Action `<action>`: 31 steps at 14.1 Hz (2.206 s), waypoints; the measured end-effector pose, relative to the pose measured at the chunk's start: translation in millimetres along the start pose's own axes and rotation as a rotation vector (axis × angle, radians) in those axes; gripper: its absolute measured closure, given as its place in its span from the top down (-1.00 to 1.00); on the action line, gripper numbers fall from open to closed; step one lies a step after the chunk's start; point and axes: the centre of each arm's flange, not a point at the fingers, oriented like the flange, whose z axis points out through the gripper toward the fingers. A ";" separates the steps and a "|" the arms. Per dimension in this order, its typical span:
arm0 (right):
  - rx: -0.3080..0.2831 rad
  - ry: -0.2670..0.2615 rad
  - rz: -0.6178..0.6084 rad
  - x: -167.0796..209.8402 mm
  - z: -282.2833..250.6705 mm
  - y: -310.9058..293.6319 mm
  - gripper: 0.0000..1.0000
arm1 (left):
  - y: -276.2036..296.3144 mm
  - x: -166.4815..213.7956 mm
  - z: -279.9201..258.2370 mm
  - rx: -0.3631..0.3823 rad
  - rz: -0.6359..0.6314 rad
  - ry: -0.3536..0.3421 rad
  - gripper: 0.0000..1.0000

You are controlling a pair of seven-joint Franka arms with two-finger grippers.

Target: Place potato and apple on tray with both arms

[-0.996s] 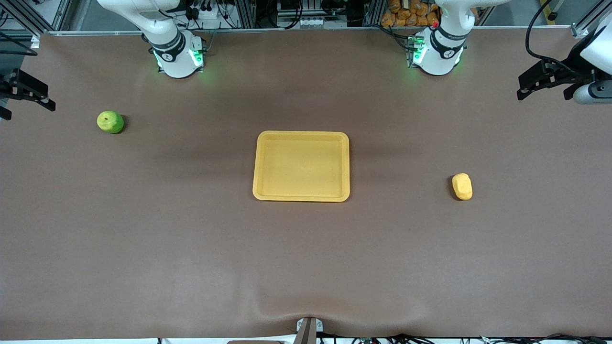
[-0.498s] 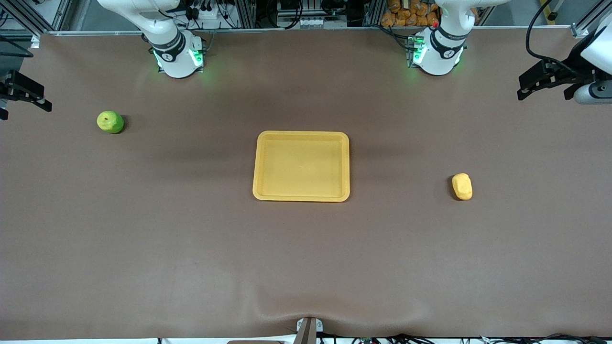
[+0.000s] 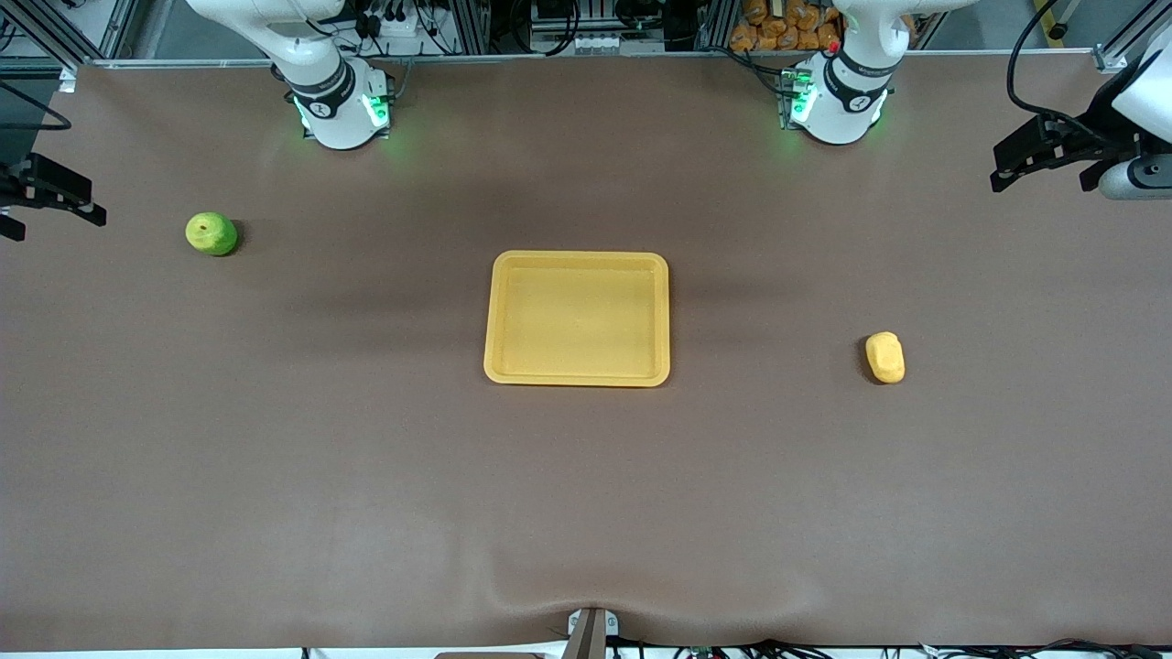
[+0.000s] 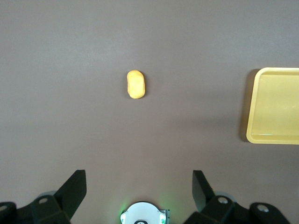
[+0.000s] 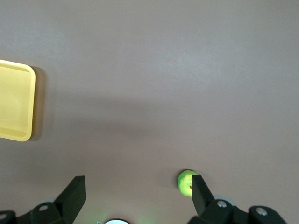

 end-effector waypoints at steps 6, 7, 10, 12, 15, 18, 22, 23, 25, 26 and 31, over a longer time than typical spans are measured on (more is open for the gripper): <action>0.016 -0.068 0.066 10.5 36.9 40.0 1.00 | -0.2 1.2 6.0 0.001 0.000 -0.013 1.00; 0.020 -0.082 0.078 12.4 45.1 47.7 1.00 | -0.1 1.6 8.4 0.001 0.000 -0.018 1.00; 0.033 -0.124 0.112 17.0 69.0 68.9 1.00 | 0.3 3.2 16.6 0.002 0.001 -0.036 1.00; 0.041 -0.149 0.126 19.5 82.6 77.8 1.00 | 0.4 5.0 22.1 0.002 0.001 -0.048 1.00; 0.041 -0.181 0.128 21.5 97.2 80.9 1.00 | 0.5 7.7 31.7 0.002 0.002 -0.066 1.00; 0.043 -0.207 0.129 23.6 110.1 82.6 1.00 | 0.3 11.3 46.2 0.003 0.001 -0.076 1.00; 0.024 -0.234 0.127 24.3 122.8 85.3 1.00 | 1.5 18.4 71.2 0.002 0.002 -0.073 1.00; 0.018 -0.237 0.127 24.8 128.8 86.7 1.00 | 2.0 20.7 79.6 0.001 0.003 -0.068 1.00; 0.016 -0.247 0.130 25.3 145.6 90.2 1.00 | 3.2 24.8 99.9 0.000 0.005 -0.060 1.00; 0.017 -0.254 0.132 24.7 153.2 91.4 1.00 | 3.7 26.0 110.1 0.000 0.005 -0.059 1.00; -0.003 -0.270 0.133 20.1 178.3 97.5 1.00 | 4.8 29.2 164.0 -0.003 0.007 -0.044 1.00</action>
